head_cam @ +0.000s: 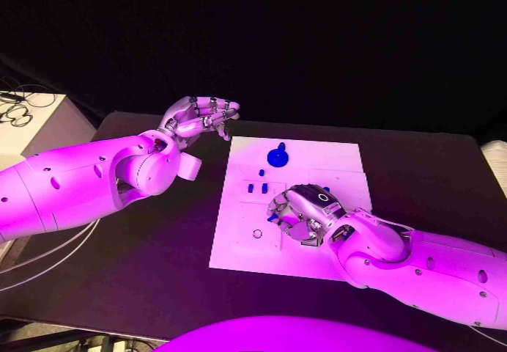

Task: Assemble the parts on the task board

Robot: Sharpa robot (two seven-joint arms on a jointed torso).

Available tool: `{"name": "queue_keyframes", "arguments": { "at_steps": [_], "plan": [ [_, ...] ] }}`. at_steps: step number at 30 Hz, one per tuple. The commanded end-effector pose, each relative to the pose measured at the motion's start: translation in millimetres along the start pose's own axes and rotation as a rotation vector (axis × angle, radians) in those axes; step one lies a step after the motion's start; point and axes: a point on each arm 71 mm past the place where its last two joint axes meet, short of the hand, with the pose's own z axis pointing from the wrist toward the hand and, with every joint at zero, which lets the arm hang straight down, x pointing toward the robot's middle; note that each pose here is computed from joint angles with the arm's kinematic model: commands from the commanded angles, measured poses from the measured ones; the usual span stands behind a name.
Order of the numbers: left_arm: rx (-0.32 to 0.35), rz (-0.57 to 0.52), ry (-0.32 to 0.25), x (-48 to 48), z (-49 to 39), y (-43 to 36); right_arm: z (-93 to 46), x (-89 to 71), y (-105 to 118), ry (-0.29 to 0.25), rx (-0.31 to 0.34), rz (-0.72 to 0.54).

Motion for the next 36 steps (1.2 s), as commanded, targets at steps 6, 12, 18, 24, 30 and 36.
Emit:
{"name": "queue_keyframes", "arguments": {
  "at_steps": [6, 12, 18, 24, 30, 36],
  "plan": [
    [0.003, -0.008, 0.005, 0.5, 0.5, -0.5, -2.4, -3.8, 2, -0.061, 0.005, -0.013],
    [0.002, -0.008, 0.004, 0.0, 0.5, -0.4, -5.4, -6.1, 6, -0.071, 0.003, -0.017],
    [0.002, -0.008, 0.003, -0.3, 0.5, -0.3, -8.4, -7.0, 8, -0.05, 0.017, -0.029],
    [0.001, -0.007, 0.002, -0.8, 0.2, -0.3, -9.7, -5.3, 11, -0.011, 0.016, -0.036],
    [0.0, -0.006, 0.0, -1.6, -0.1, -0.3, -10.1, -2.3, 10, 0.036, 0.031, -0.056],
    [0.0, -0.007, 0.001, -1.4, -0.1, -0.3, -9.2, -2.6, 9, 0.03, 0.049, -0.067]
  ]
}}
